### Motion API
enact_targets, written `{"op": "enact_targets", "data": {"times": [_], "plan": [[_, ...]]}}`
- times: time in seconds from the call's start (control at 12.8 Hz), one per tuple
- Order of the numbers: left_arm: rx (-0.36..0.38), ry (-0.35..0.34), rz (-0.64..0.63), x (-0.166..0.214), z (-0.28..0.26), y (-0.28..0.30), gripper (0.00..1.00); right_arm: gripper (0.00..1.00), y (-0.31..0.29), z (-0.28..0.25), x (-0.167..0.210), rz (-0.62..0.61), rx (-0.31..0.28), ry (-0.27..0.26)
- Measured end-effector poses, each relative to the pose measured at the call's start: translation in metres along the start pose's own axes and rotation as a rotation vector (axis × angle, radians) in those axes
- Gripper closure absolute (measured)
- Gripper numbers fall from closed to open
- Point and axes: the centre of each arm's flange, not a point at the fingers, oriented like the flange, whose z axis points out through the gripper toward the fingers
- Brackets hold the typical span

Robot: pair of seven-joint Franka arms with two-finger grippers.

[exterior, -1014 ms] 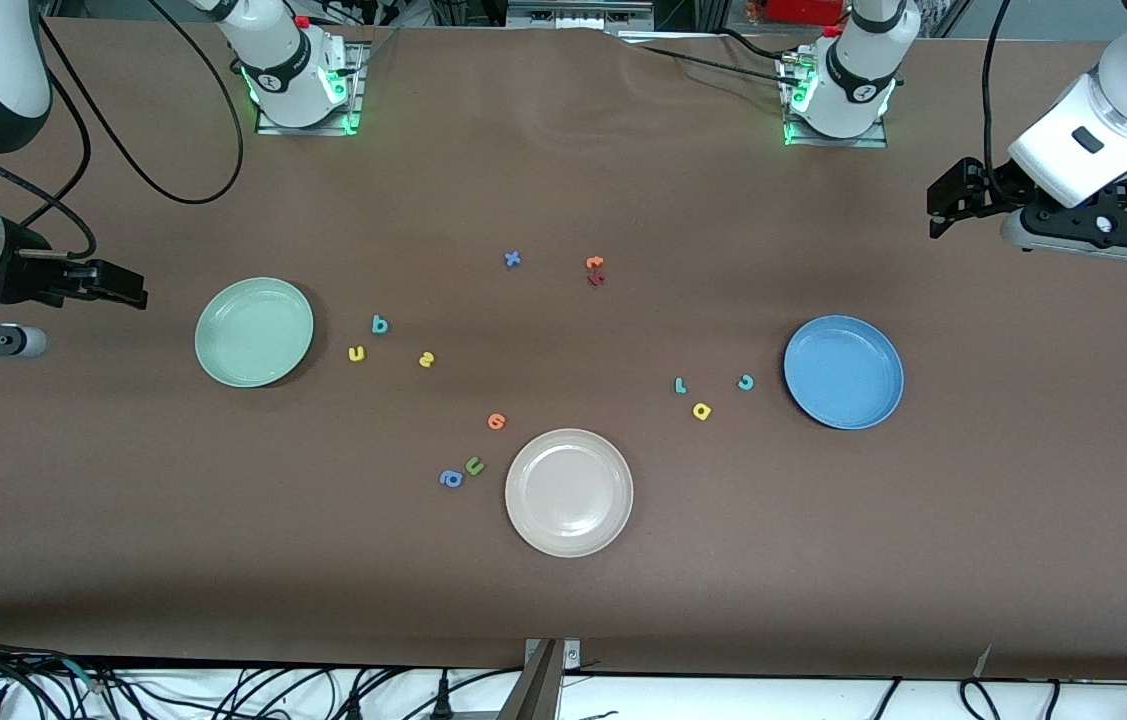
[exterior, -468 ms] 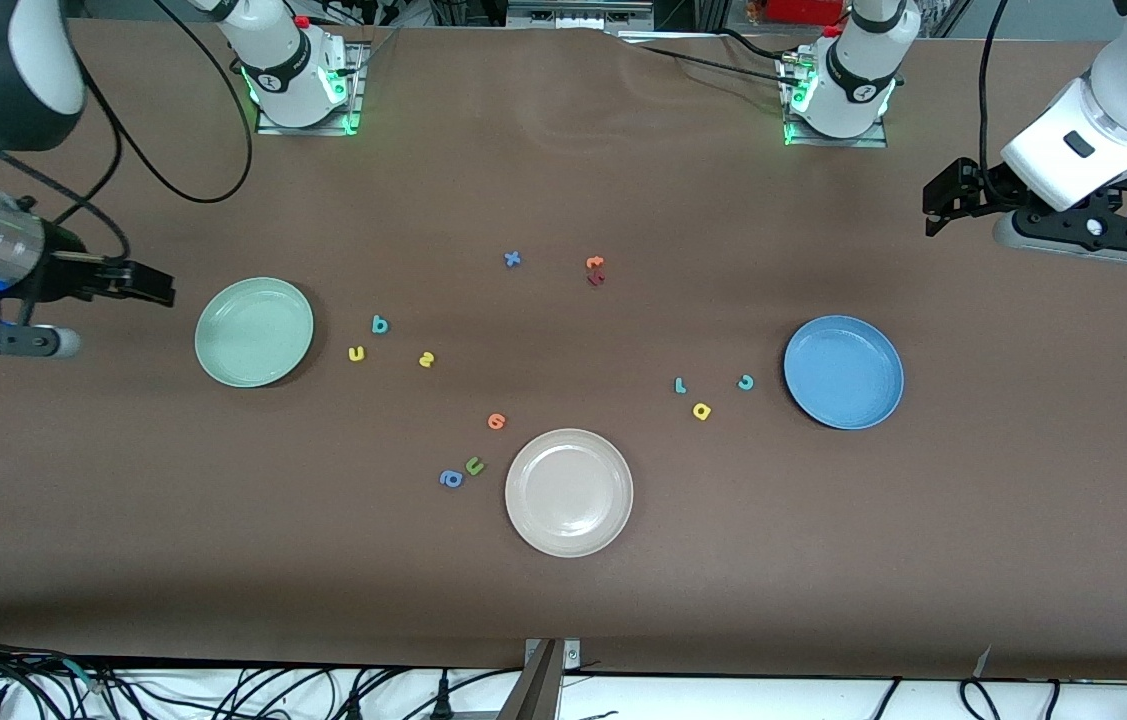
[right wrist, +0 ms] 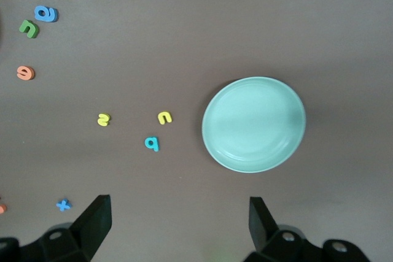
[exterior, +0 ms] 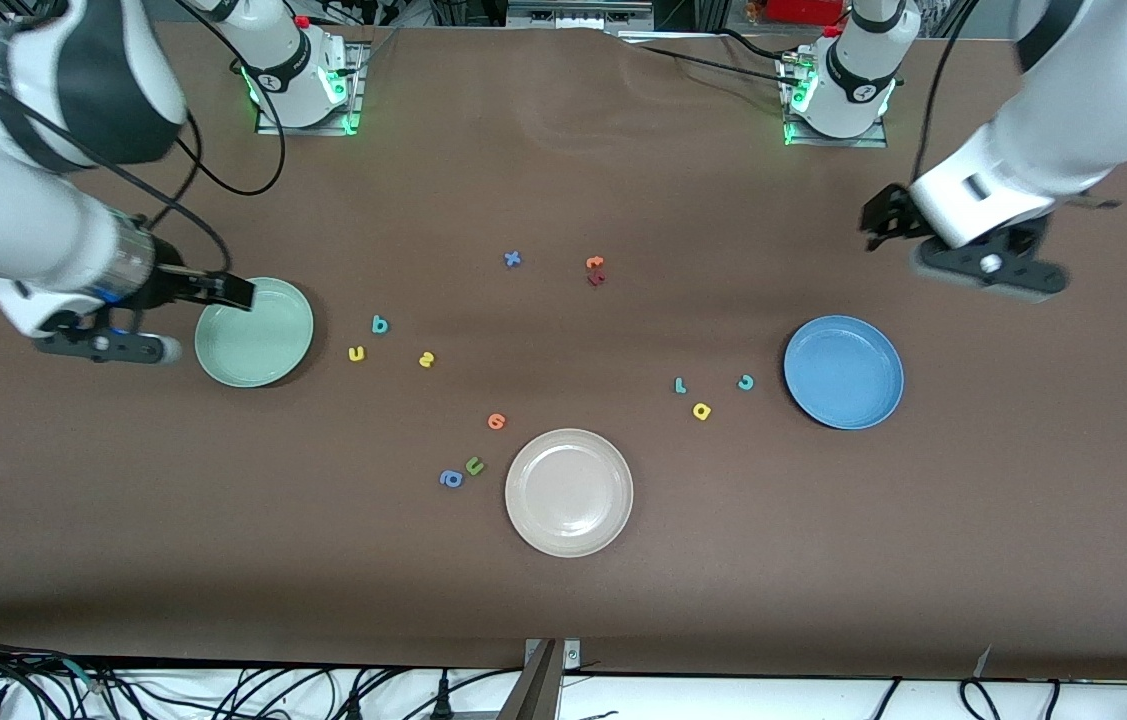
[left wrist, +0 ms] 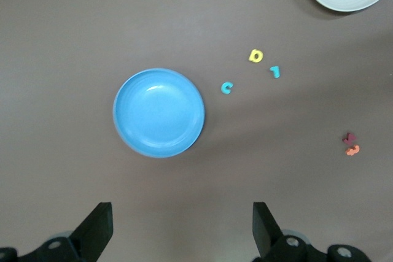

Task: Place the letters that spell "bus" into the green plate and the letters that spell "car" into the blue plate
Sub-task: 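Reach the right gripper to teal q while the left gripper reaches yellow D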

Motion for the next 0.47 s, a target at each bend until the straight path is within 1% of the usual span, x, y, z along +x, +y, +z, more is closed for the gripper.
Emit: {"op": "enact_targets", "data": {"times": [0.16, 0.31, 0.47], "plan": [[-0.011, -0.031, 0.035, 0.023, 0.037, 0.018, 0.0, 0.01, -0.023, 0.033, -0.005, -0.002, -0.004, -0.02], [-0.021, -0.039, 0.057, 0.048, 0.08, 0.047, 0.0, 0.01, -0.038, 0.067, -0.011, -0.021, -0.009, -0.037], [-0.031, -0.046, 0.079, 0.069, 0.123, 0.077, 0.0, 0.01, -0.051, 0.105, -0.019, -0.045, -0.006, -0.034]]}}
